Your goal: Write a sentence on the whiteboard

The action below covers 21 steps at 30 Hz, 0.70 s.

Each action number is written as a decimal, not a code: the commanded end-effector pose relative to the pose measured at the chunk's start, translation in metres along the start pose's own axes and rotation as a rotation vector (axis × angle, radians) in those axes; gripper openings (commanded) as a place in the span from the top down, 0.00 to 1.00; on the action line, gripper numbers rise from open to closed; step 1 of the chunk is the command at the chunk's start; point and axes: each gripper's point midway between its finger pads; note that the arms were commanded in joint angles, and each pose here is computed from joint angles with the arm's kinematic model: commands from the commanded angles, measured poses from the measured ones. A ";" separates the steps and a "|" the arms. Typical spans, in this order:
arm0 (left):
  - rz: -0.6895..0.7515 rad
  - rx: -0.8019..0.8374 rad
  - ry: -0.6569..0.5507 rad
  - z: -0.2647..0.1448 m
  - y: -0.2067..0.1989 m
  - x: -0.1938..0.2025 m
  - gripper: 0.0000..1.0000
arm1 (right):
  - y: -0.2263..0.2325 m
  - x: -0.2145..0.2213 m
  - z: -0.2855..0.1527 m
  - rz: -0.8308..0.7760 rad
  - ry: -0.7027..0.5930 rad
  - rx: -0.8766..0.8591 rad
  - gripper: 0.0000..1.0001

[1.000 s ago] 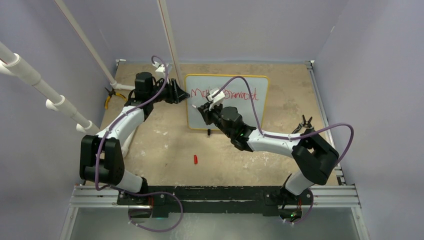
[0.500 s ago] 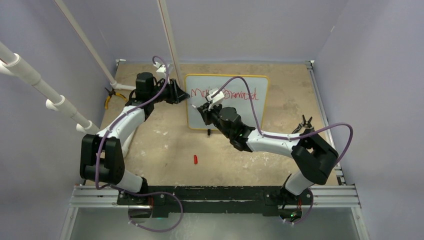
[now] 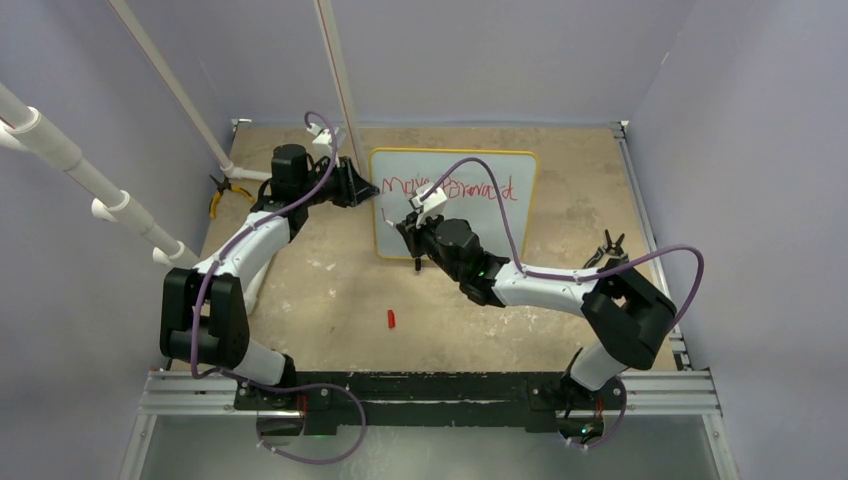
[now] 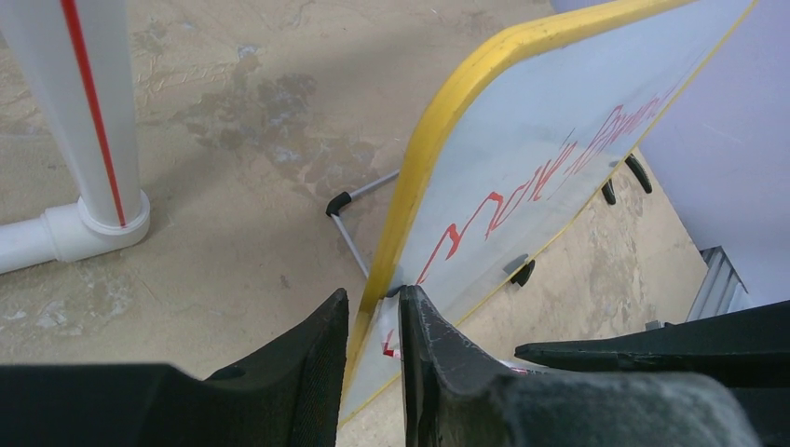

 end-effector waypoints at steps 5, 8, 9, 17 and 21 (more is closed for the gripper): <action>0.020 0.032 -0.022 0.002 -0.007 -0.006 0.76 | -0.011 -0.014 -0.003 0.033 -0.047 0.086 1.00; 0.020 0.032 -0.022 0.002 -0.007 -0.006 0.77 | -0.013 -0.023 -0.004 0.043 -0.072 0.095 1.00; 0.020 0.034 -0.022 0.002 -0.007 -0.006 0.77 | -0.013 -0.026 -0.004 0.047 -0.082 0.097 1.00; 0.022 0.036 -0.021 0.002 -0.007 -0.006 0.77 | -0.014 -0.041 -0.006 0.058 -0.127 0.104 1.00; 0.020 0.036 -0.021 0.002 -0.008 -0.006 0.78 | -0.014 -0.044 -0.005 0.056 -0.135 0.109 1.00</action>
Point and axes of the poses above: each gripper's point midway between its finger pads, its own z axis out along the fingers, its own y axis along the line the jaws close on, x = y × z, and after that the axes turned 1 degree about -z, right-handed
